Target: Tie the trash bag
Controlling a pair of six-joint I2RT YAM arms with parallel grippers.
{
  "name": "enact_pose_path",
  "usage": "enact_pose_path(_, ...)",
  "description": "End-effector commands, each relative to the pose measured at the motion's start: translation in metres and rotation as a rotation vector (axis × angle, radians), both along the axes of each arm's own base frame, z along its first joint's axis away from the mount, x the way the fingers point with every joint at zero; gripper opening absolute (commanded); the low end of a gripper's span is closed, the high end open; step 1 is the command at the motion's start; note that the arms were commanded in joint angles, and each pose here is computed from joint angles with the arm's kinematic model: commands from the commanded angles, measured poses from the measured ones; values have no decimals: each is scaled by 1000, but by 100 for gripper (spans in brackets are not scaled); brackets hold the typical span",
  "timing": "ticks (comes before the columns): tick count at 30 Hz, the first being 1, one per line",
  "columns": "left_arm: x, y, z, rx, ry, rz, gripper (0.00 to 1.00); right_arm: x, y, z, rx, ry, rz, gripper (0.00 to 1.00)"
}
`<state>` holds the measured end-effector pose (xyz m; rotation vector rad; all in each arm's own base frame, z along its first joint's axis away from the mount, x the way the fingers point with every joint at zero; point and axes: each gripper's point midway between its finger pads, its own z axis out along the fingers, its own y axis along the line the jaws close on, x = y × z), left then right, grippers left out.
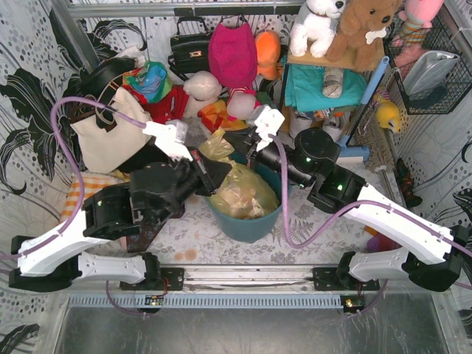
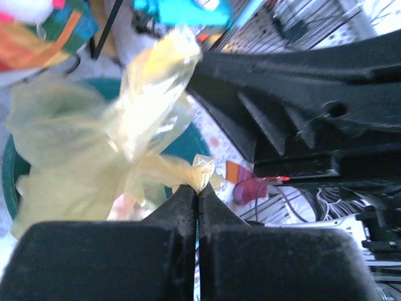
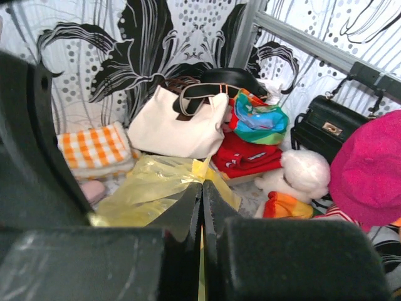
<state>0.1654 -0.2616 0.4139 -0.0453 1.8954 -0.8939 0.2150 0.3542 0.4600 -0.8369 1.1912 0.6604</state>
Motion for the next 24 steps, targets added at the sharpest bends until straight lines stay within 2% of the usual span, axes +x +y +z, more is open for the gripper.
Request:
enact_pose_path(1, 0, 1, 45, -66, -194, -53, 0, -23, -12, 29, 70, 45, 79, 0)
enact_pose_path(8, -8, 10, 59, -148, -316, -99, 0, -37, -25, 23, 51, 127, 106, 0)
enact_pose_path(14, -11, 5, 52, -134, -364, -137, 0, -43, -38, 6, 43, 204, 90, 0)
enact_pose_path(19, -42, -30, 51, -168, -399, -372, 1, -37, -40, -9, 50, 250, 44, 0)
enact_pose_path(24, -75, -52, 72, -209, -480, -591, 2, -32, -39, 6, 139, 221, 32, 0)
